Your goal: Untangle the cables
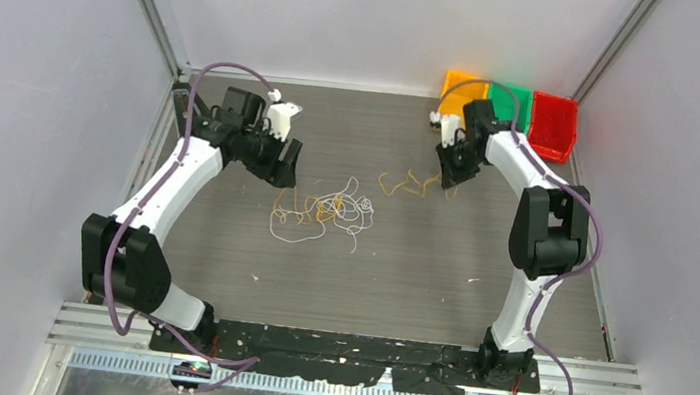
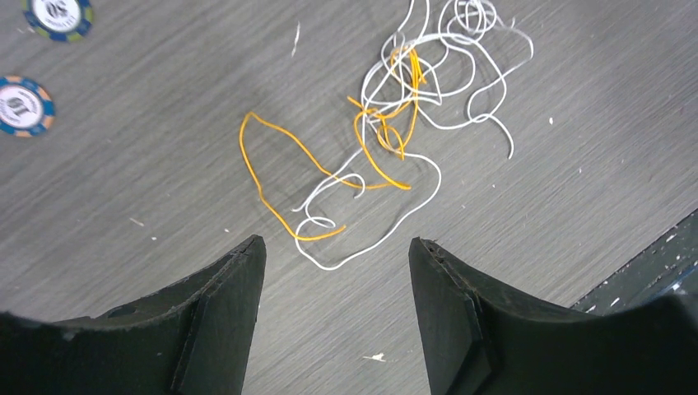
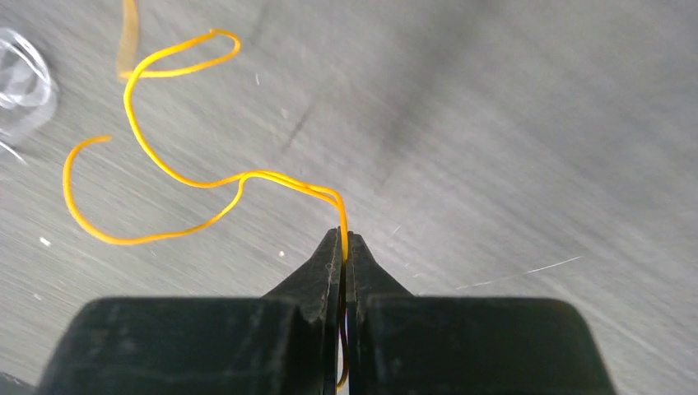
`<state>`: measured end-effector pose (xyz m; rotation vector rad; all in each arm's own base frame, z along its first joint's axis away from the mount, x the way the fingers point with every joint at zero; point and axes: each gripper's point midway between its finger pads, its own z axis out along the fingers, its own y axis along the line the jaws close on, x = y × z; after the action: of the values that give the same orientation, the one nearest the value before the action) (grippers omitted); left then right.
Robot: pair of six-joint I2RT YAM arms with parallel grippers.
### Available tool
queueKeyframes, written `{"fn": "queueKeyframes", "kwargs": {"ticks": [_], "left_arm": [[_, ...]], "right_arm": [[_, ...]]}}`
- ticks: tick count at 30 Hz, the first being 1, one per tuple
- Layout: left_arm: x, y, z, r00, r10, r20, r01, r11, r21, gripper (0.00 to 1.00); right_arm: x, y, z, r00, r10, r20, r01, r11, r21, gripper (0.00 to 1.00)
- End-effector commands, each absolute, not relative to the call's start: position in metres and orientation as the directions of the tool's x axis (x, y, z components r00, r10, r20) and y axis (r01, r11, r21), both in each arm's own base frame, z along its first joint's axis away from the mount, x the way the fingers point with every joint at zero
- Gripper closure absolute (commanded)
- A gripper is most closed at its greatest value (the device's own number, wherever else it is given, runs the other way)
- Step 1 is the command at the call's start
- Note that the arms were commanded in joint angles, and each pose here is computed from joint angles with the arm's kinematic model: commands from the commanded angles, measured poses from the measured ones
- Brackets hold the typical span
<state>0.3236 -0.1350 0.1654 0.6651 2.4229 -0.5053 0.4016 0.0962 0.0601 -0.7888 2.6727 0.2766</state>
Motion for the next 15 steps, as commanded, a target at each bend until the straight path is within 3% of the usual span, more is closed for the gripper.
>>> {"fn": "queueKeyframes", "kwargs": {"ticks": [1, 6, 15], "left_arm": [[0.330, -0.136, 0.192, -0.670, 0.346, -0.657, 0.588, 0.787, -0.186, 0.34], [0.334, -0.135, 0.196, -0.666, 0.348, -0.660, 0.588, 0.790, -0.176, 0.34], [0.344, -0.133, 0.198, -0.680, 0.331, -0.654, 0.565, 0.806, -0.180, 0.34]], "right_arm": [[0.452, 0.107, 0.168, -0.674, -0.367, -0.641, -0.520, 0.852, 0.058, 0.95], [0.493, 0.089, 0.230, -0.585, -0.281, -0.760, -0.432, 0.902, 0.000, 0.95], [0.542, 0.048, 0.274, -0.509, -0.239, -0.827, -0.265, 0.958, -0.114, 0.95]]}}
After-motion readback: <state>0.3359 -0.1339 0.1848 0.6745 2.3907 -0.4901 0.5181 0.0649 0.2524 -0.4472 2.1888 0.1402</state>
